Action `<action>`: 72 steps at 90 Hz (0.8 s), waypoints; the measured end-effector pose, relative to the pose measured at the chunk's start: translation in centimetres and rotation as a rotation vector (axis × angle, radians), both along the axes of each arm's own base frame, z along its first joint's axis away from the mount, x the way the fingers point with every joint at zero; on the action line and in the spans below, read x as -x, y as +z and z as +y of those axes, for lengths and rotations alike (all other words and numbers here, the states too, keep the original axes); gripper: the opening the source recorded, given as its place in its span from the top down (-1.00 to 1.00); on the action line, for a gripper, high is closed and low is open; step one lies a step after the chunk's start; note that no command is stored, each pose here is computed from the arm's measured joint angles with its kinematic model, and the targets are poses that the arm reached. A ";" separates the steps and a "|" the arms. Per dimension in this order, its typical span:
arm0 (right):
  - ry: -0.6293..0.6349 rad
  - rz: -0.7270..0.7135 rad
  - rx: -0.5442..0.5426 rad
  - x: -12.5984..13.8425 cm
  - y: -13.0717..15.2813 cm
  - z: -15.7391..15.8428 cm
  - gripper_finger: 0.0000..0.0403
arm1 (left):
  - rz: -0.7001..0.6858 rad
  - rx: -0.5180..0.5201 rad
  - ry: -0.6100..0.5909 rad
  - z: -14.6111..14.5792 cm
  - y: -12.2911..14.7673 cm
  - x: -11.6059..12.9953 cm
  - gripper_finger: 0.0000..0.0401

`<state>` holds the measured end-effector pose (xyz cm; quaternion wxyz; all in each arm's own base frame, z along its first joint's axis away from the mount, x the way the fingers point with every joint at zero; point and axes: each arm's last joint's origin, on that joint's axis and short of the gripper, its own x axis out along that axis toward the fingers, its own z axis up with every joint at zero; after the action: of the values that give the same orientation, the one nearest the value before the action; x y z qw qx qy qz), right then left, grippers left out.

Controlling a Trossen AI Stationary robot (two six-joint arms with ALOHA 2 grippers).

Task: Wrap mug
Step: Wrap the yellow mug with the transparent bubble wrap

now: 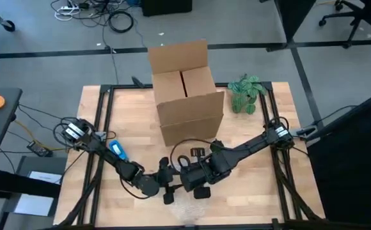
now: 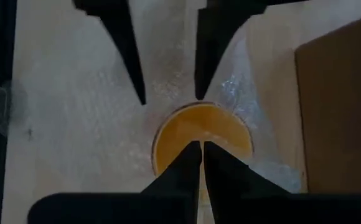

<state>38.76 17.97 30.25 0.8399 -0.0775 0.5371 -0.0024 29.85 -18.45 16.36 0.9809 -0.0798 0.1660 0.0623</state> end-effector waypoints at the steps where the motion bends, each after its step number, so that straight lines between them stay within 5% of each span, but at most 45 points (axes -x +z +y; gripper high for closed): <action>1: 0.001 0.000 0.000 0.0 0.0 0.0 1.00 | 0.000 0.000 0.000 0.0 0.0 0.0 -0.01; 72: 0.039 -0.065 -0.078 0.2 0.3 2.2 1.00 | -0.013 0.008 0.001 0.0 0.1 -0.1 -0.01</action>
<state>38.57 20.14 30.56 0.8593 -0.0552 0.5075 0.0325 29.90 -18.48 16.48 0.9816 -0.0843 0.1601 0.0614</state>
